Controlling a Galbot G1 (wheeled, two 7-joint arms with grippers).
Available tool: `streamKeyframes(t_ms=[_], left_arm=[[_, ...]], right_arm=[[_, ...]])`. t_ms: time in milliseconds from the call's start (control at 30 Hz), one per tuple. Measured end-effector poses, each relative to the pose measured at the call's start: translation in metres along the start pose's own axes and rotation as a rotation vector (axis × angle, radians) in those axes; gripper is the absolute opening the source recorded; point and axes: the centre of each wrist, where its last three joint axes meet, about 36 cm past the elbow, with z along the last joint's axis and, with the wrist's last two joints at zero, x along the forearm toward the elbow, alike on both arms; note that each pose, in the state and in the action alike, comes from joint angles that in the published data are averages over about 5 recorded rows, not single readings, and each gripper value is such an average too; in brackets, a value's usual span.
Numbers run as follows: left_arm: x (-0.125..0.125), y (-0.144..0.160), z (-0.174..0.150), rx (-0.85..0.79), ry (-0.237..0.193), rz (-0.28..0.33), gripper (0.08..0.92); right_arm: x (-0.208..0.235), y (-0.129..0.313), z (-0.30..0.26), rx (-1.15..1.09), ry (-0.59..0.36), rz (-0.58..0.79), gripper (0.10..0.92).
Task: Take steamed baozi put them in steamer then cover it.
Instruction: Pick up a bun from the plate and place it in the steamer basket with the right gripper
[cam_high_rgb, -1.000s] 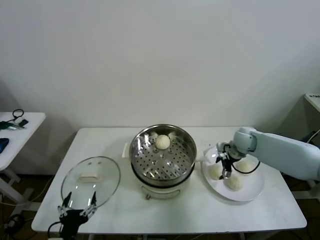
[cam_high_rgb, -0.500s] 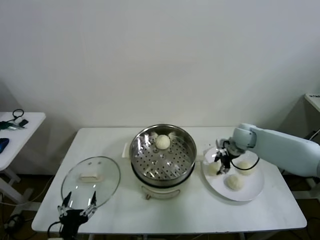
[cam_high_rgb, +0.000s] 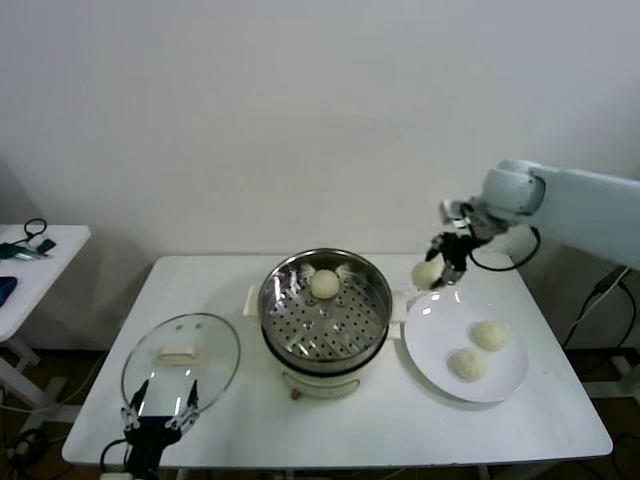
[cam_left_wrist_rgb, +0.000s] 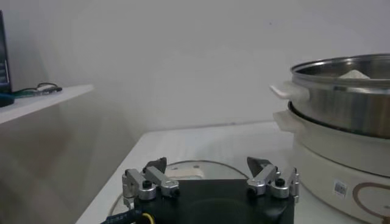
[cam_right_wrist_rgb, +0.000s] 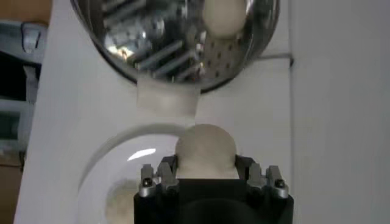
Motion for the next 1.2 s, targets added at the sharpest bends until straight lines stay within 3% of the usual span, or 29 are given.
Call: streamKeyframes(t_ms=[233, 500, 867, 1200], left_arm=[[0.003, 0.004, -0.004, -0.005, -0.004, -0.003, 0.823], [0.006, 0.006, -0.007, -0.004, -0.008, -0.009, 0.823], [0.007, 0.007, -0.007, -0.001, -0.009, -0.017, 0.823], [0.007, 0.009, -0.007, 0.002, -0.012, -0.022, 0.823]], right_arm=[[0.0, 0.002, -0.084, 0.058, -0.04, 0.003, 0.636], [-0.044, 0.003, -0.154, 0.107, -0.028, -0.02, 0.636], [-0.122, 0.004, -0.199, 0.132, 0.009, -0.042, 0.636], [-0.167, 0.009, -0.223, 0.14, 0.032, -0.047, 0.658]])
